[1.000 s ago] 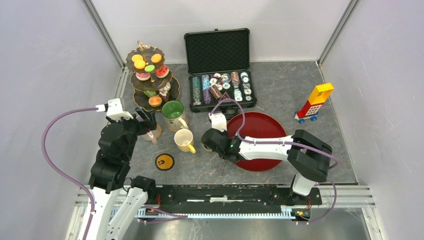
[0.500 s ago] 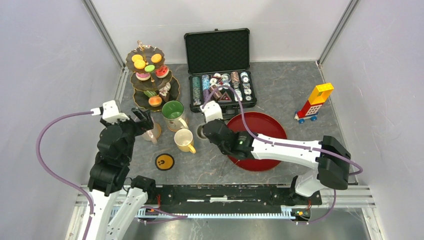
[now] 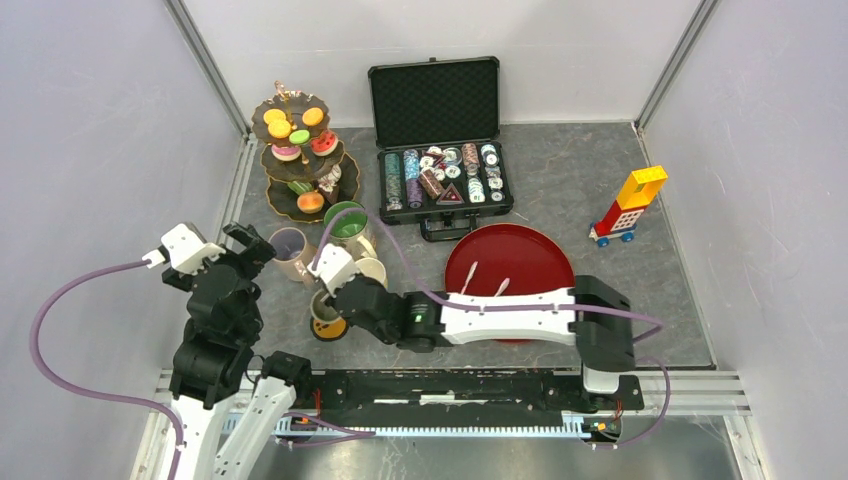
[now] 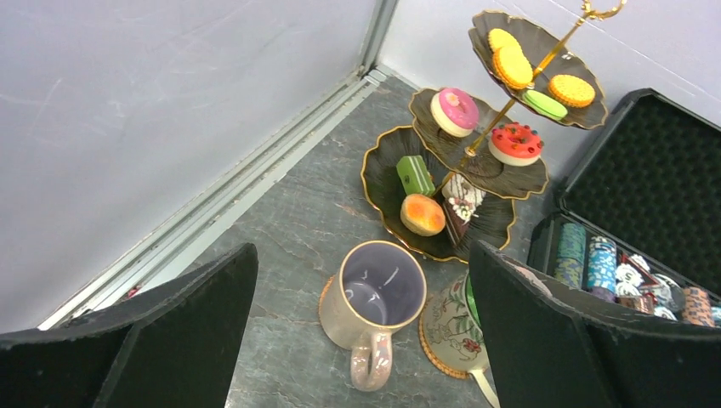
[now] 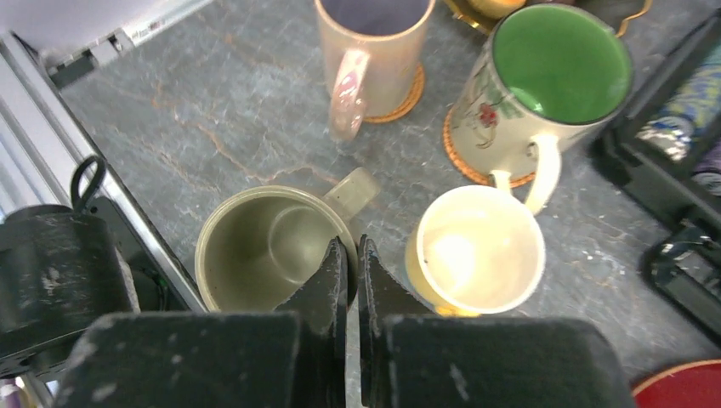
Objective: Serve the afternoon tea
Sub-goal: Place the cup on the coaster.
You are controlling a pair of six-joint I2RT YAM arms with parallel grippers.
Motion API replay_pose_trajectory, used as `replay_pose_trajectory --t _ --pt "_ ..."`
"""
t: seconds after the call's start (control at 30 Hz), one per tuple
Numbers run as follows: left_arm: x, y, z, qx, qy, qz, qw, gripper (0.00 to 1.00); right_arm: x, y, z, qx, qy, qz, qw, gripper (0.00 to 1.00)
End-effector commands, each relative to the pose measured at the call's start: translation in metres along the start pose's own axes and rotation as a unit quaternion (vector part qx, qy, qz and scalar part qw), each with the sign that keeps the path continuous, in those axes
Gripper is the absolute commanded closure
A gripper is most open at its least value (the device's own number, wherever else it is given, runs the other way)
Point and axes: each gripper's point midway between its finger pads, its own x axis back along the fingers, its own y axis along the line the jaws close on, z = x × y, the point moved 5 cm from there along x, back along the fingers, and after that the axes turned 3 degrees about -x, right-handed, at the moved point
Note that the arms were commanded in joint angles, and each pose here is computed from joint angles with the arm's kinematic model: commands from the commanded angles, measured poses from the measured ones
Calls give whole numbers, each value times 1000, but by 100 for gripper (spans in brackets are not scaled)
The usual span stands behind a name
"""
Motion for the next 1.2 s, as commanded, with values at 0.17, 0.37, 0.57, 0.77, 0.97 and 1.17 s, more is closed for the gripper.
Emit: replay_pose_trajectory --t 0.17,0.37,0.57,0.77,0.97,1.17 --pt "3 7 -11 41 -20 -30 999 0 -40 34 11 -2 1 -27 1000 100" --pt "4 4 -11 38 -18 -14 999 0 -60 43 30 9 23 -26 999 99" --pt "4 0 -9 32 -13 1 999 0 -73 43 43 10 35 -15 999 96" --pt "4 -2 -9 30 -12 10 999 0 -80 37 58 15 54 -6 998 92" --pt "4 -3 -8 27 -10 15 999 0 -88 33 69 16 68 -6 998 89" --pt "4 -4 -8 26 -9 18 999 0 -95 29 76 10 77 -7 997 86"
